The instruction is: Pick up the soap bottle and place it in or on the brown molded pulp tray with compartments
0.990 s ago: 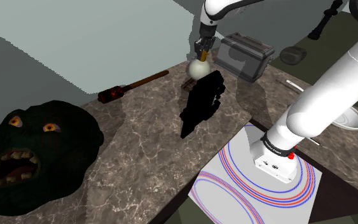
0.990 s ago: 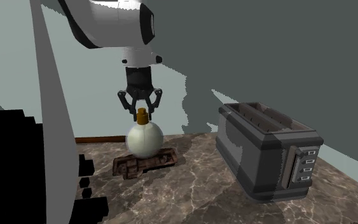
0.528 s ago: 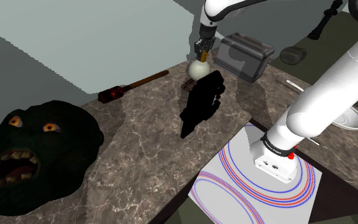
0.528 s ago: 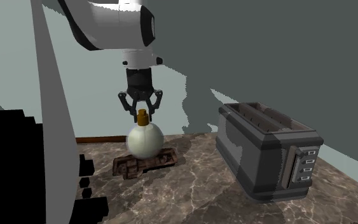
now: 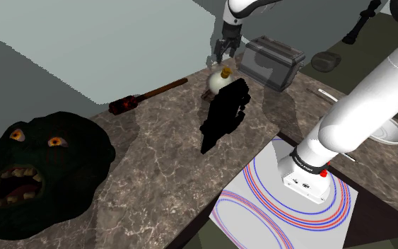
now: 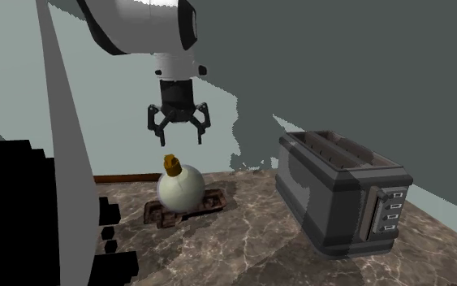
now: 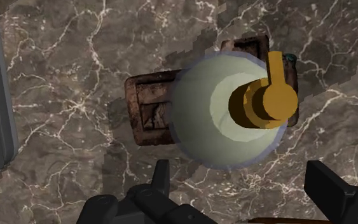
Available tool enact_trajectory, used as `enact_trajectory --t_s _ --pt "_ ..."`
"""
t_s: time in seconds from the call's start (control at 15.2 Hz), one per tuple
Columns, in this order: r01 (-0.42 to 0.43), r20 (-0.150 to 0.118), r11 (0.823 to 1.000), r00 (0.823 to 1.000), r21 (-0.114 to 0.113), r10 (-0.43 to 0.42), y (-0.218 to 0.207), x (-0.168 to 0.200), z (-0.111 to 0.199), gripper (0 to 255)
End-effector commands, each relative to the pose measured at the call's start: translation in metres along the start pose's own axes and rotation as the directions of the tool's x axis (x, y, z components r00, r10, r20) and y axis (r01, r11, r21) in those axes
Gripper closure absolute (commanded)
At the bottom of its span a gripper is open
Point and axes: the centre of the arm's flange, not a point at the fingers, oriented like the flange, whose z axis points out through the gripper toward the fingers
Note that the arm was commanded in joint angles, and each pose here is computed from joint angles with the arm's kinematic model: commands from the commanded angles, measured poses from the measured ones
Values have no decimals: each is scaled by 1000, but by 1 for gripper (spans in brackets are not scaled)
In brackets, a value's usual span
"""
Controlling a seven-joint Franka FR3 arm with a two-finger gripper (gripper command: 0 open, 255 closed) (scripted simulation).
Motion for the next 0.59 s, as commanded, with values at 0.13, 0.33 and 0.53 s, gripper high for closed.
enact_trajectory --t_s 0.13,0.33,0.53 --pt "0 1 1000 1000 0 0 1 -1 -33 0" --pt "0 1 1000 1000 0 0 1 -1 -33 0" --pt "0 1 1000 1000 0 0 1 -1 -33 0"
